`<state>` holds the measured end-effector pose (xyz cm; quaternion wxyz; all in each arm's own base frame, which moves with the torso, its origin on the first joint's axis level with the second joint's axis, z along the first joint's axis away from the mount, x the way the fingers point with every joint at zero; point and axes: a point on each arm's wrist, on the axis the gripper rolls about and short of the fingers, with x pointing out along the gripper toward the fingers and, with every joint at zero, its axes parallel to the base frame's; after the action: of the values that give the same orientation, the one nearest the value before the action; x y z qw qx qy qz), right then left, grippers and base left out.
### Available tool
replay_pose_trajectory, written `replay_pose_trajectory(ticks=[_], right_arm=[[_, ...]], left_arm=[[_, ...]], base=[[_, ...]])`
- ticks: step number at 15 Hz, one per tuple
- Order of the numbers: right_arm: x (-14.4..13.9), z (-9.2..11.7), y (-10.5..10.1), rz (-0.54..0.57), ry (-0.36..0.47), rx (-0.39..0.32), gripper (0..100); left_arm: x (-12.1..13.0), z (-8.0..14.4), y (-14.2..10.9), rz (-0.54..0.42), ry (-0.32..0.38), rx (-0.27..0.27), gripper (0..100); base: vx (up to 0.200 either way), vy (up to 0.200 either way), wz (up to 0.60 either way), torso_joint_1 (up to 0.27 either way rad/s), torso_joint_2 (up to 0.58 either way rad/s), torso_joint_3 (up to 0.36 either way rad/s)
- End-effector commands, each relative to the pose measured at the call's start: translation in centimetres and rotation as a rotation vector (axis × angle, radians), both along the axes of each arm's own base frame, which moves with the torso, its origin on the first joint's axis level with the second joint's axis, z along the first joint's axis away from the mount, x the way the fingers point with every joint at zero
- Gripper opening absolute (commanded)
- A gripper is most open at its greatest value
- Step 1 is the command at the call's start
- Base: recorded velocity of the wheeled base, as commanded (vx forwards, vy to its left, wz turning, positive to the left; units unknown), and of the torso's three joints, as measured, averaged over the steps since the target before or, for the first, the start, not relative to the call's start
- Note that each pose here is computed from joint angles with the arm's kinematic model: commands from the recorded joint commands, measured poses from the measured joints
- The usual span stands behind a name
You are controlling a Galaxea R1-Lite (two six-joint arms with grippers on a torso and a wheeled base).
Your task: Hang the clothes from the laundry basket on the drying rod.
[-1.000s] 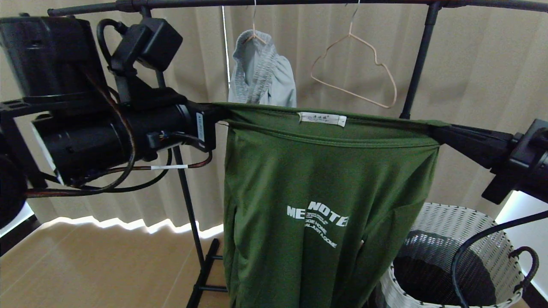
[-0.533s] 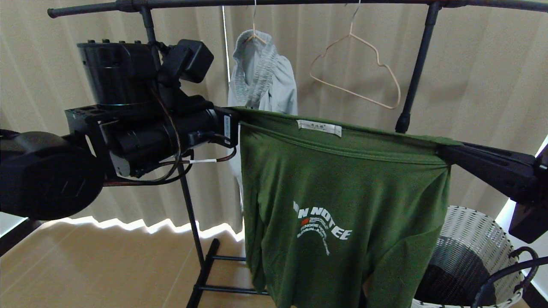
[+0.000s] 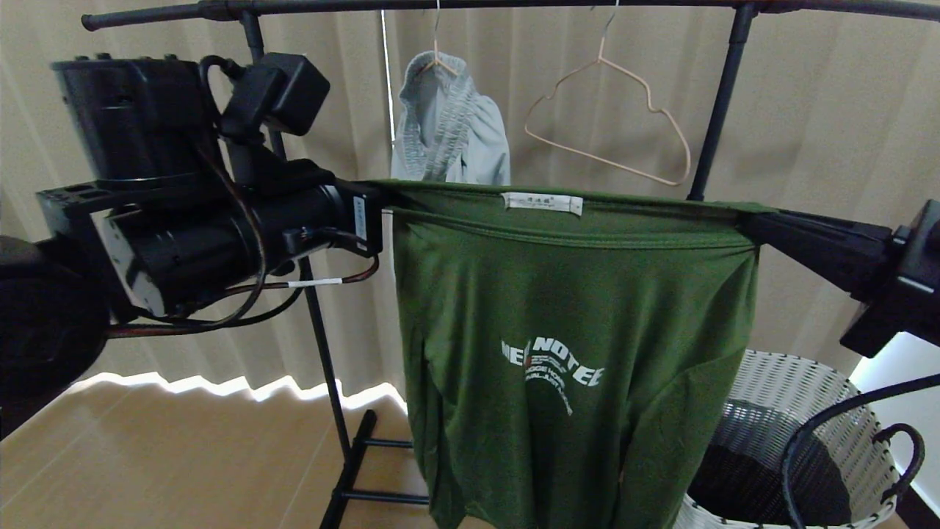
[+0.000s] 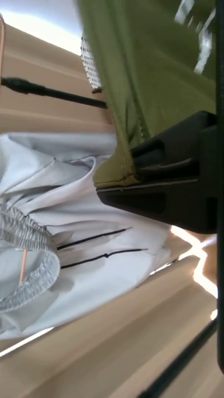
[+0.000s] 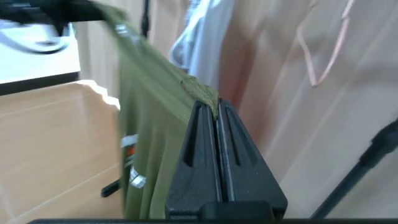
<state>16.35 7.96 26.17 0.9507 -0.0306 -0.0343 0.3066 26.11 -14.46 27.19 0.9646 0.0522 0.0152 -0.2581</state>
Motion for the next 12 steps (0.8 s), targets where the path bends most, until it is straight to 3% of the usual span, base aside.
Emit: replay_pose_trajectory(ticks=[1,5,7,12], right_arm=[[2.7,-0.1,0.8,-0.02,0.025,-0.008,0],[6.3,-0.7,1.6,-0.044,-0.026,0.032,0],[8.1,-0.1,2.2,-0.044,-0.062,0.075,0],[10.4,-0.1,3.1,-0.04,-0.047,0.102,0]], left_arm=[[-3.2,1.5,1.5,-0.012,-0.05,-0.02,0],[-5.5,2.3,2.7,-0.02,-0.085,-0.036,0],[-7.3,1.9,2.5,-0.07,-0.08,-0.036,0],[-10.6,1.1,0.8,-0.233,-0.025,-0.019,0]], base=[[0.0,0.0,0.0,0.0,0.0,0.0],[0.0,0.0,0.0,0.0,0.0,0.0],[0.0,0.0,0.0,0.0,0.0,0.0],[0.0,0.0,0.0,0.0,0.0,0.0]])
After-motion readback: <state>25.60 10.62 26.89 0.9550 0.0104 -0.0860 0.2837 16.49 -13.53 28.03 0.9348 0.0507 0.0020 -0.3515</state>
